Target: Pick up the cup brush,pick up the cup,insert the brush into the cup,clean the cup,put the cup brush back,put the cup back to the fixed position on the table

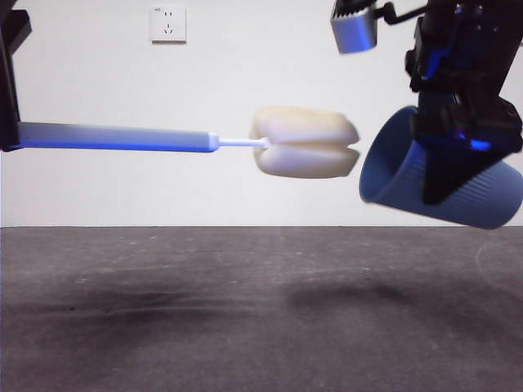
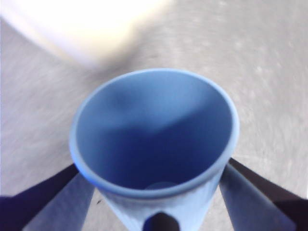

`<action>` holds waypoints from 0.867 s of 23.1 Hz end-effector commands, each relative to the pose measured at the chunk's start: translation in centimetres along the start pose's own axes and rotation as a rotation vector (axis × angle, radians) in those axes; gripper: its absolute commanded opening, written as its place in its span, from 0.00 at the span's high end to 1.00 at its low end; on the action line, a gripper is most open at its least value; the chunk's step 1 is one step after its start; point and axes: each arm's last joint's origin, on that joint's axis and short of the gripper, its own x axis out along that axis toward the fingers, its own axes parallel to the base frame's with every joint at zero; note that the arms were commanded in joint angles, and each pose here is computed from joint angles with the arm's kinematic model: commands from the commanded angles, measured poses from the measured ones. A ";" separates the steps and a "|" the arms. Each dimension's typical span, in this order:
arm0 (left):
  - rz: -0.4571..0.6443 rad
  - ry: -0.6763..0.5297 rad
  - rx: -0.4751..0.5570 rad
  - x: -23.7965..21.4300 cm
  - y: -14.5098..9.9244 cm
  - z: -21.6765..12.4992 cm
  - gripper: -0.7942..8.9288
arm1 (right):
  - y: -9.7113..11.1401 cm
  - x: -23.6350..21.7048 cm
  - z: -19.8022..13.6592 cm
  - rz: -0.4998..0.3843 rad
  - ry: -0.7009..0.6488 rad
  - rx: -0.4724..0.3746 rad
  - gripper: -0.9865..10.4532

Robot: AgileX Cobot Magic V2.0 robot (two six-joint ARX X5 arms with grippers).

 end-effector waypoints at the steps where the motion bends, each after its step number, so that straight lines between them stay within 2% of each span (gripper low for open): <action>1: -0.007 -0.006 0.020 0.1 -0.5 0.1 0.93 | 0.6 0.4 0.6 -0.002 0.026 -0.101 0.93; 8: -0.018 0.002 0.014 0.2 -0.9 0.2 0.93 | 2.0 0.7 1.9 0.013 0.017 -0.178 0.93; 20: -0.035 0.062 -0.003 1.9 -0.8 1.1 0.93 | 2.9 -0.1 3.0 -0.004 -0.045 -0.213 0.93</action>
